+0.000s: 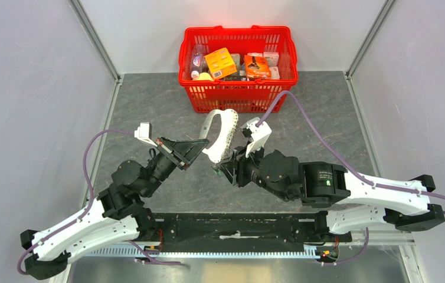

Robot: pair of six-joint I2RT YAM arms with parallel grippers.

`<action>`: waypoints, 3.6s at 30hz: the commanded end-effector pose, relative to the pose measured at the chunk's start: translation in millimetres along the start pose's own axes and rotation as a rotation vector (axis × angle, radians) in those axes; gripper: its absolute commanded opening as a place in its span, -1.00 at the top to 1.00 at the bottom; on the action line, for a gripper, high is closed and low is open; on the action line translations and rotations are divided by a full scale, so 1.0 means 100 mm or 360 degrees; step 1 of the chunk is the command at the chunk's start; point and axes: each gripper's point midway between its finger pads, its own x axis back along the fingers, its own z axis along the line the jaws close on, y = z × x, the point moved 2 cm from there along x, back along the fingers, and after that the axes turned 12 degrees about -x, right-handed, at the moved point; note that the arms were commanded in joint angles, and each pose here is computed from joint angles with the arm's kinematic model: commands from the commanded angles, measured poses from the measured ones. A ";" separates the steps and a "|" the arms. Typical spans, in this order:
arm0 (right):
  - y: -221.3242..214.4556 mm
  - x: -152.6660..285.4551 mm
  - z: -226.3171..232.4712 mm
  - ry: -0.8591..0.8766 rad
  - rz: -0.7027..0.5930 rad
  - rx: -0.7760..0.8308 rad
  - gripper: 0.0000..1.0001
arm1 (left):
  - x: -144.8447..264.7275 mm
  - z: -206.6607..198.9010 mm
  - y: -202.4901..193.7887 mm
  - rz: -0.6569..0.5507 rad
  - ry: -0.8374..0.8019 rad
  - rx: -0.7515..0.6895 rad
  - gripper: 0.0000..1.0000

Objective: Put the keys on the keyring

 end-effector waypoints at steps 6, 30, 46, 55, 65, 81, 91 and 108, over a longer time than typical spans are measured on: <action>-0.04 -0.07 -0.07 -0.0078 -0.0014 0.0010 0.32 | 0.03 -0.26 0.15 -0.0067 -0.0129 0.0094 0.95; -0.09 -0.17 -0.15 -0.0179 -0.0043 0.0023 0.37 | 0.00 -0.20 0.16 -0.0097 -0.0085 0.0085 0.95; -0.09 -0.22 -0.11 -0.0174 -0.0047 0.0031 0.76 | 0.00 -0.20 0.14 -0.0081 -0.0094 0.0098 0.96; -0.05 -0.18 -0.08 -0.0143 -0.0047 0.0048 1.00 | 0.04 -0.20 0.13 -0.0070 -0.0111 0.0113 0.96; 0.01 0.03 -0.25 -0.0164 -0.0045 0.0091 1.00 | 0.08 -0.08 -0.02 0.0023 -0.0082 0.0182 0.61; 0.05 0.25 -0.33 -0.0094 -0.0020 0.0103 1.00 | 0.09 0.28 -0.32 0.0184 0.0078 0.0183 0.39; -0.29 0.30 -0.95 -0.0360 0.0022 0.0095 1.00 | 0.22 0.54 -0.38 0.0209 0.0210 0.0098 0.38; -1.02 0.54 -1.51 -0.0627 0.0439 -0.0024 0.09 | 0.32 0.72 -0.66 0.0447 0.0247 -0.0064 0.33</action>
